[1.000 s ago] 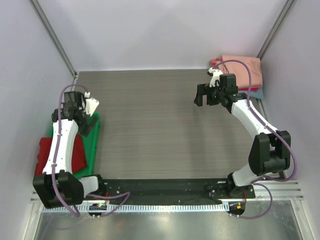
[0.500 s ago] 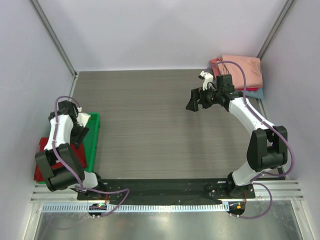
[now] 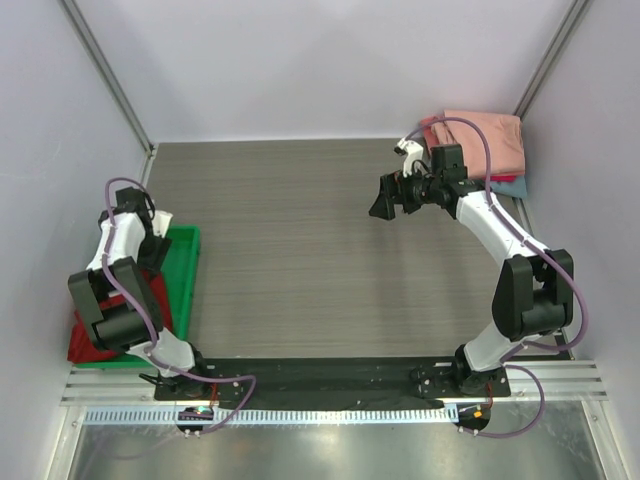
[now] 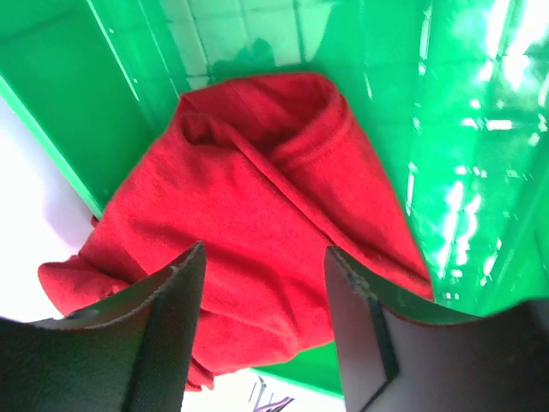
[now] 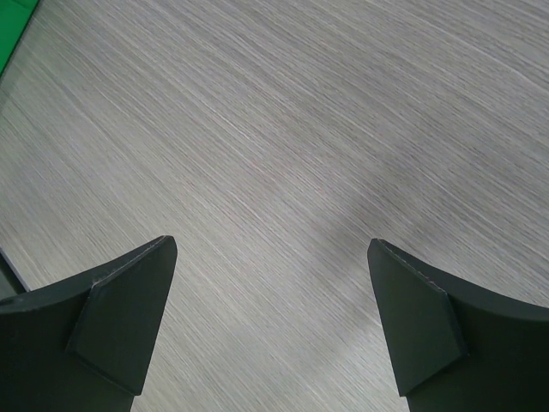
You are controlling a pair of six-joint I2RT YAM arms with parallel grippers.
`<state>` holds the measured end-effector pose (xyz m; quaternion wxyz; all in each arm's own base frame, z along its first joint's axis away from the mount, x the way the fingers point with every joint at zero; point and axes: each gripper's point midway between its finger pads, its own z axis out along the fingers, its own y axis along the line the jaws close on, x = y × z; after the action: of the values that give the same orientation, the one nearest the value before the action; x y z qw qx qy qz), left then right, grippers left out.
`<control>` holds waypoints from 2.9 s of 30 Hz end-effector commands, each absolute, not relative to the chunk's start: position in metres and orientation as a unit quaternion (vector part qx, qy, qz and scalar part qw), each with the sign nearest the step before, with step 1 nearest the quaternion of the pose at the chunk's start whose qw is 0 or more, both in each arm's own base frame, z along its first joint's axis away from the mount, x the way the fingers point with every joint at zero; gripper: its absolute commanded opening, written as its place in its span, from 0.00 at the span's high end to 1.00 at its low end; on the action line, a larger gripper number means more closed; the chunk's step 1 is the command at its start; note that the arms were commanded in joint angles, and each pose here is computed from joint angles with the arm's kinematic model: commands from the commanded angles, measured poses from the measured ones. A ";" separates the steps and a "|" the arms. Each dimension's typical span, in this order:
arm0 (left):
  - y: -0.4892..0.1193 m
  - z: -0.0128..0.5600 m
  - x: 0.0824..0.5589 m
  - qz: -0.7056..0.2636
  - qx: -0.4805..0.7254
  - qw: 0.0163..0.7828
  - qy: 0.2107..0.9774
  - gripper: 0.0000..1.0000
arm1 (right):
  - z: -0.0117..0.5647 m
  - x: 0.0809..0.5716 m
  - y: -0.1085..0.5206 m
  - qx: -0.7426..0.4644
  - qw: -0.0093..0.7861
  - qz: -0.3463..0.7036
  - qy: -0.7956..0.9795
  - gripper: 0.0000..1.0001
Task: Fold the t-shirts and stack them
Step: Grab the tshirt from the pile
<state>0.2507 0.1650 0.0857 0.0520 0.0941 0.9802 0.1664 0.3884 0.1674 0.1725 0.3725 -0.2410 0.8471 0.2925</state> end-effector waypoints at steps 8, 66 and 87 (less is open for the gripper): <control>0.174 0.058 0.255 0.170 0.070 0.019 0.983 0.55 | 0.185 0.394 0.177 -0.269 0.383 0.298 0.832 0.00; 0.215 0.066 0.298 0.178 0.016 -0.009 0.984 0.76 | 0.192 0.381 0.185 -0.339 0.380 0.271 0.816 0.00; 0.113 0.427 0.328 0.114 0.052 0.520 0.845 1.00 | 0.311 0.390 0.131 -0.282 0.500 0.088 0.814 0.00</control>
<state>0.3300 0.1539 0.3591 0.4131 0.0115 0.8965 0.1599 0.3621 0.1502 0.2805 0.4788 -0.3355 0.7981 0.1455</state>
